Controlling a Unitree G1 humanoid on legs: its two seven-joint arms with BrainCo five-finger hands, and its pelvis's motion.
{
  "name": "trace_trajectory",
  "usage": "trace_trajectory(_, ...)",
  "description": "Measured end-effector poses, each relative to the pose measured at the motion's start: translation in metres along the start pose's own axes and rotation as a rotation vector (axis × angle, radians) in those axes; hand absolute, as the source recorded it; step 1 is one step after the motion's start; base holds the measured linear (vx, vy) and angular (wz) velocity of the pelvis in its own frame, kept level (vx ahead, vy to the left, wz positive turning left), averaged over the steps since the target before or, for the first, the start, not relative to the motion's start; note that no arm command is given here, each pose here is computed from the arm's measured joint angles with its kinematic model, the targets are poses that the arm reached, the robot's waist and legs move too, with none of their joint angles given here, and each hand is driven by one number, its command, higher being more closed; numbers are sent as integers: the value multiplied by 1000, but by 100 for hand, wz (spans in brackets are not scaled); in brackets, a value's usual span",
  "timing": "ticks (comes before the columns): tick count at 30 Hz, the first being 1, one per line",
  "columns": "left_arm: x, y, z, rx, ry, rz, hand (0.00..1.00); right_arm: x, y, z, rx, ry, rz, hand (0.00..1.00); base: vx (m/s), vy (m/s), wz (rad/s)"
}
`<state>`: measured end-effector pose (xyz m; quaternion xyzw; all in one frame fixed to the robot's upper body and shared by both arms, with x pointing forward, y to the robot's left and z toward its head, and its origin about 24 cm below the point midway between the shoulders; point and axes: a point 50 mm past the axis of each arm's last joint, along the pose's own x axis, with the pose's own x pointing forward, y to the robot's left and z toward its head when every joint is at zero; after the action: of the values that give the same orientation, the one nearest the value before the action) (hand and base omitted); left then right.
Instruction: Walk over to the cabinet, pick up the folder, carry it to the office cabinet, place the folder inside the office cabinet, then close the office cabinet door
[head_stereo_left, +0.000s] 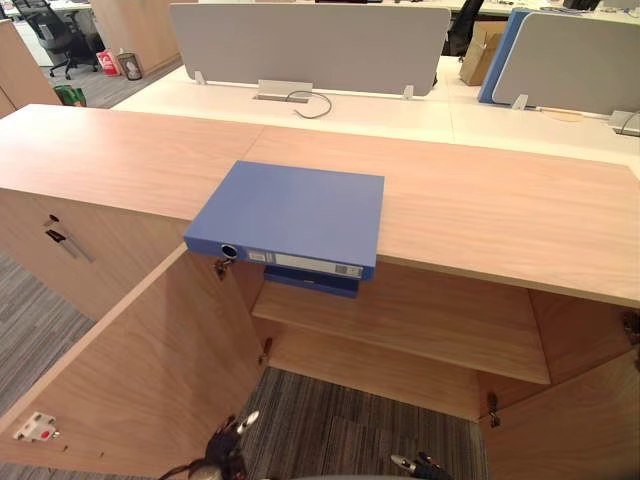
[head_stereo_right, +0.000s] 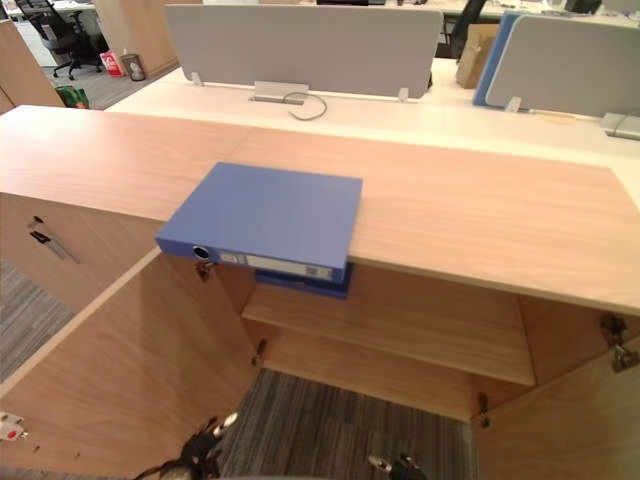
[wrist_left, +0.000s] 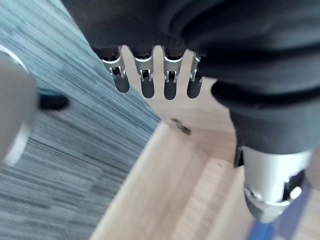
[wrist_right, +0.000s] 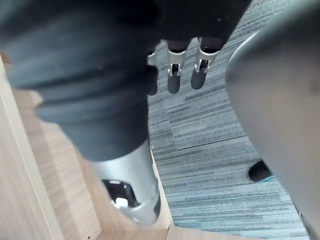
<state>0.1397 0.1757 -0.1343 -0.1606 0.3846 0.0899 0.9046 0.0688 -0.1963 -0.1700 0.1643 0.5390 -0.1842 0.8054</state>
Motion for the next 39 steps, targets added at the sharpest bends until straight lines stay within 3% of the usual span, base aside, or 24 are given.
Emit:
trace_trajectory(5,-6,-64,49,-76,-208,-321,0,-1,-10,3,-56,-3,-11,0,-16,-62,-2)
trace_trajectory(8,-15,-80,61,-32,-269,-413,0,-1,-13,6,-121,-1,-10,0,-37,-22,-15)
trace_trajectory(12,-24,-80,68,73,-308,-449,0,0,-13,9,-171,2,-2,0,-79,-20,-8)
trace_trajectory(15,-28,-76,60,120,-285,-429,0,0,-12,10,-210,5,5,0,-125,8,-8)
trace_trajectory(21,-34,-46,30,62,-182,-259,0,0,-8,11,-260,-1,23,0,-131,-9,-8)
trace_trajectory(26,-42,-40,13,-96,-114,-221,0,-3,-19,4,-306,36,0,0,-55,-66,14)
trace_trajectory(30,-61,-44,71,-189,-382,-168,0,-6,-21,-11,-334,79,1,0,35,-17,13)
trace_trajectory(34,-86,-72,135,-27,-749,-87,0,-7,-15,-21,-374,102,-2,0,77,-22,13)
trace_trajectory(39,-101,-112,164,252,-1023,36,0,-6,-9,-18,-398,76,-18,0,-19,-28,4)
